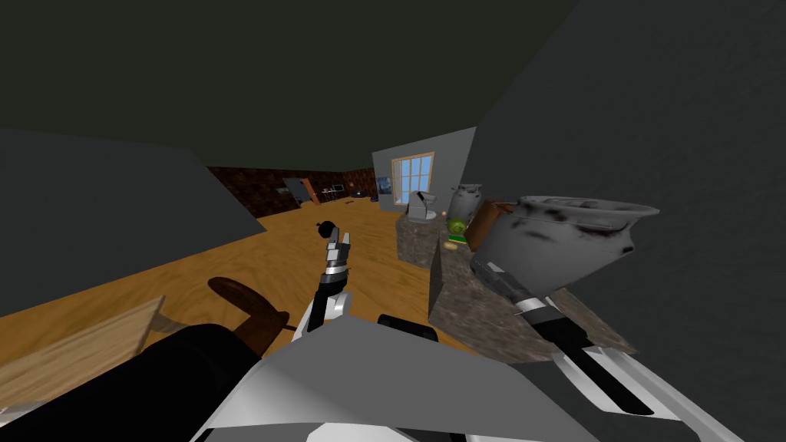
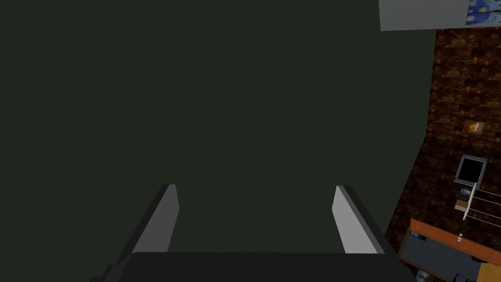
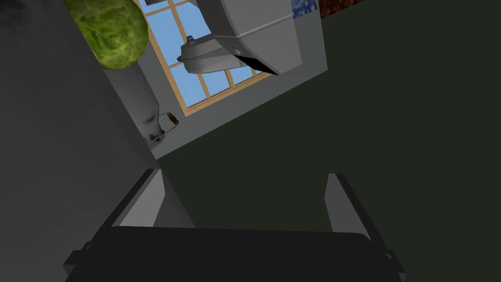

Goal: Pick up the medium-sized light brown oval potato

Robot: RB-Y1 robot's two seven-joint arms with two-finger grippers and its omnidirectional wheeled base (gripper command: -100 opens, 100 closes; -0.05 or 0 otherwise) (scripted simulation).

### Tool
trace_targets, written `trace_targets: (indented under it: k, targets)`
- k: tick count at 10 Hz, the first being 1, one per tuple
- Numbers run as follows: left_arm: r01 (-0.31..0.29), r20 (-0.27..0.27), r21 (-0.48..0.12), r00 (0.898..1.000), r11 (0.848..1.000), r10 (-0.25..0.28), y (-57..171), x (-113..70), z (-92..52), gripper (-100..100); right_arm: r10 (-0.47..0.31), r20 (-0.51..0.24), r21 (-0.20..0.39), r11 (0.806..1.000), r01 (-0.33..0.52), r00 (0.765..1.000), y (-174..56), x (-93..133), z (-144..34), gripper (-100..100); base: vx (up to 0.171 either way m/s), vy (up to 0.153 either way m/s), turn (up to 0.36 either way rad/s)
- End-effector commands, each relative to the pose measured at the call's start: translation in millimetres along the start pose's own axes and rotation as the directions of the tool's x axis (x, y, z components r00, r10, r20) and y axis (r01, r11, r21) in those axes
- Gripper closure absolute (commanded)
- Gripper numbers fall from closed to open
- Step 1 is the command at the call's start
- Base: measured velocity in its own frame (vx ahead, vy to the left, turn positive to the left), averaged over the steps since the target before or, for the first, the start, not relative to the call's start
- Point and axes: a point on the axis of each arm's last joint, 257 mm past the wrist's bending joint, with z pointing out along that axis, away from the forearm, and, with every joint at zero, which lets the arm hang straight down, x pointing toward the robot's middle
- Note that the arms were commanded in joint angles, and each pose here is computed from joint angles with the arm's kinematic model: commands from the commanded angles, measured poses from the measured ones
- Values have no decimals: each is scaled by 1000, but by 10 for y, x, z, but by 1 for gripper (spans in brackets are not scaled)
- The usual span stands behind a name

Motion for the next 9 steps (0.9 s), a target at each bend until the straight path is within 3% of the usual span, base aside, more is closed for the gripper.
trace_targets:
  k: [1, 2, 3, 4, 5, 6, 7, 8, 9]
  targets:
    - [0, 0, 0, 1000, 1000, 0, 0, 0, 0, 0, -37, -33, 26, 999, 38, 999, -181, 43, -54, -100, 0, 72, 62]
    - [0, 0, 0, 1000, 1000, 0, 0, -1, 0, 0, -108, -85, 48, 993, 112, 991, -375, 98, -87, -100, -6, 90, 150]
    - [0, 0, 0, 1000, 1000, 0, 0, 0, 0, 0, -105, -92, 58, 992, 111, 990, -423, 126, -108, -100, -7, 71, 68]
    - [0, 0, 0, 1000, 1000, 0, 0, -1, 0, 0, -175, -142, 69, 980, 186, 974, -589, 154, -138, -100, -10, 82, 158]
    - [0, 0, 0, 1000, 1000, 0, 0, 0, 0, 0, -170, -155, 86, 979, 185, 973, -672, 200, -179, -100, -8, 65, 66]
    - [0, 0, 0, 1000, 1000, 0, 0, -1, 0, 0, -234, -211, 99, 961, 259, 949, -876, 236, -239, -100, 5, 81, 142]
    - [0, 0, 0, 1000, 1000, 0, 0, 0, 0, 0, -230, -219, 110, 960, 258, 948, -928, 262, -268, -100, 7, 71, 77]
    - [0, 0, 0, 1000, 1000, 0, 0, -1, 0, 0, -289, -276, 118, 936, 330, 917, -1130, 286, -338, -100, 11, 91, 182]
    - [0, 0, 0, 1000, 1000, 0, 0, 0, 0, 0, -284, -285, 129, 935, 330, 916, -1187, 311, -374, -100, 10, 71, 76]
